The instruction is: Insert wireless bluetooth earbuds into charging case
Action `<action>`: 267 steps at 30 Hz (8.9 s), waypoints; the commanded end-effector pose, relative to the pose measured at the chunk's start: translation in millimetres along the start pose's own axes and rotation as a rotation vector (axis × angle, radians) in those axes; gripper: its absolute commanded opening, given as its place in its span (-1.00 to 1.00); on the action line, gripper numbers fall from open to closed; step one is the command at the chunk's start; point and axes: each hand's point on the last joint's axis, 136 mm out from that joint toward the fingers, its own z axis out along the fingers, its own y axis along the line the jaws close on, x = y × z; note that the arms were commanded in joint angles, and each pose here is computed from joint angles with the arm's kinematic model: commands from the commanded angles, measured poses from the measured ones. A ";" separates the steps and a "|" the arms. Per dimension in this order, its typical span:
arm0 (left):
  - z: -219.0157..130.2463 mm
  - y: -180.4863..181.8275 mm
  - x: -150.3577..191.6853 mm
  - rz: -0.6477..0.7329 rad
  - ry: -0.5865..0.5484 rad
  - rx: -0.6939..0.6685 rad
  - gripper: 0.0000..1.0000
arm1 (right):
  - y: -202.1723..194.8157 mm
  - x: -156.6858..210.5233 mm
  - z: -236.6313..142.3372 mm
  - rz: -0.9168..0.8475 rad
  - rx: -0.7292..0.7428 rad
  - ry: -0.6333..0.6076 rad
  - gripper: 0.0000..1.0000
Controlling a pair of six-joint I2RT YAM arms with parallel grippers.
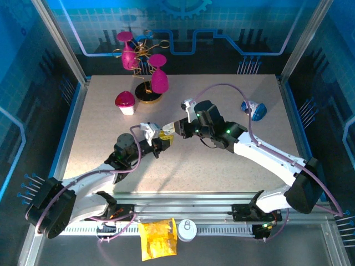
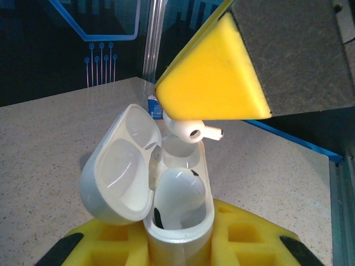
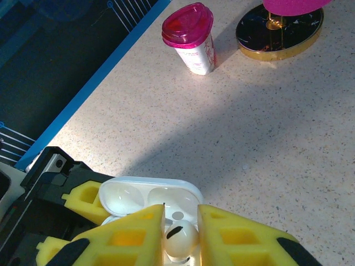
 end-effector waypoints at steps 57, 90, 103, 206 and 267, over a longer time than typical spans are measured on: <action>-6.9 26.9 -9.0 0.014 -0.021 -0.152 -0.68 | -70.2 27.8 -14.1 0.151 0.135 0.011 0.28; -144.8 265.4 38.0 -0.655 -0.048 -1.030 -0.71 | 65.7 75.9 205.0 -0.147 -0.186 0.124 0.64; -135.2 334.4 79.3 -0.926 0.031 -1.070 -0.80 | 60.6 79.4 288.9 -0.015 -0.166 0.097 0.57; -116.5 168.3 8.3 -0.712 0.013 -0.768 -0.75 | -55.1 174.7 182.7 -0.254 0.290 0.436 -0.46; -15.8 0.3 -21.2 0.063 0.010 0.131 -0.73 | -1.6 -4.8 -51.2 -0.059 -0.303 -0.245 0.70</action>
